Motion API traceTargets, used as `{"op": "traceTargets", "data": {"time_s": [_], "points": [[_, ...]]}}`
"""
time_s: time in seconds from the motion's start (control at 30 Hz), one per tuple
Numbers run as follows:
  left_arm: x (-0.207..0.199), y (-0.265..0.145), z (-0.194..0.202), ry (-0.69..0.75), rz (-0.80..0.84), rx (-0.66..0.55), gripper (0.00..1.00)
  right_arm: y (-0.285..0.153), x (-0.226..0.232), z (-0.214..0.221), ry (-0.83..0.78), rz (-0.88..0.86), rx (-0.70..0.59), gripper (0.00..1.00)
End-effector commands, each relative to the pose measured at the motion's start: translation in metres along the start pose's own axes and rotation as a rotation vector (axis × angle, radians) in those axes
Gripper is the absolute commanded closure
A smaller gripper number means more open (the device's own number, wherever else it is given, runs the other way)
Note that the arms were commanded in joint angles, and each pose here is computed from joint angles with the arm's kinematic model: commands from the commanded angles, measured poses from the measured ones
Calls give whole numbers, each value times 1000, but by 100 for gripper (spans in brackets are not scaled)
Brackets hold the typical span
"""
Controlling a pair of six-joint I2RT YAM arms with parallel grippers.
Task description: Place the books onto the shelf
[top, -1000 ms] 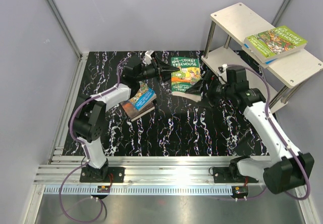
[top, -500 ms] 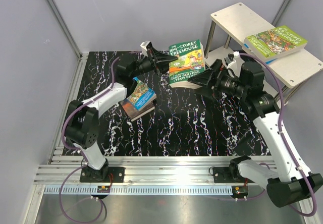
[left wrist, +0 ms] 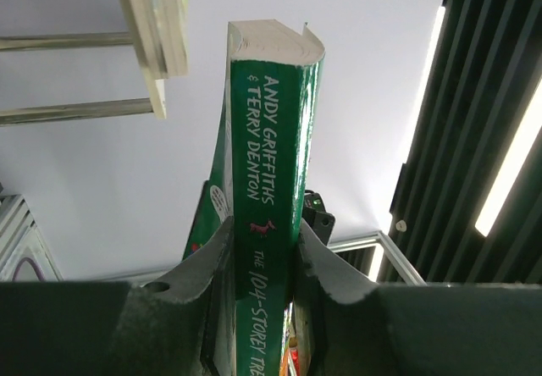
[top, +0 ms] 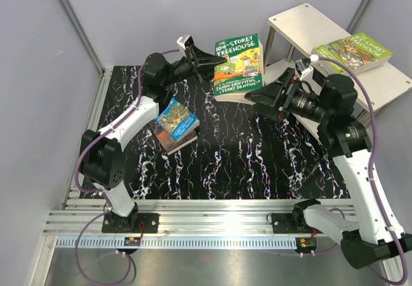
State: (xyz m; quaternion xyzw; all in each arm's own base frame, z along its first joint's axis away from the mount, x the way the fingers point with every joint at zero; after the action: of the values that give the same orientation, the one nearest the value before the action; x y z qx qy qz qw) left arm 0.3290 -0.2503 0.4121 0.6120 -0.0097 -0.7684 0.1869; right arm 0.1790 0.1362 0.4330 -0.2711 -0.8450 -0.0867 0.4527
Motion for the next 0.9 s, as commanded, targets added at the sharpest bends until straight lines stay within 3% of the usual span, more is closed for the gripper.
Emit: {"op": "traceTargets", "data": {"time_s": [0.0,0.27,0.5,0.67,0.87], "points": [[-40,-4,27,92,62,85,100,-19,34,-10,-117,-60,-64,0],[-62,-7,34,119,72,99,100,-46,45,-23,-321,218,-169,0],[-89,-6,50,163,84,125,100,-44,30,-36,-301,406,-205,0],[-93,-9,60,166,89,136,100,-33,38,-44,-275,302,-234,0],[-82,-11,65,143,94,137,100,-32,81,-61,-304,19,-352,0]]}}
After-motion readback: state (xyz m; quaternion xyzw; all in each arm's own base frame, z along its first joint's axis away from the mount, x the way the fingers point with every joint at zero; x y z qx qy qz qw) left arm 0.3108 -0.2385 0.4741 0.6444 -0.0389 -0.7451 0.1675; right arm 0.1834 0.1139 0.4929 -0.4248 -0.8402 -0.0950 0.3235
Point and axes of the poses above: each gripper's point midway between its finger pads, its own y axis out along the fingers, its own x axis along the line the jaws close on, z = x × y, the point moved 9 cm from there along -y, back along the fingers, and after that the axes turned 11 degrees about -y, right-handed, at the moved point
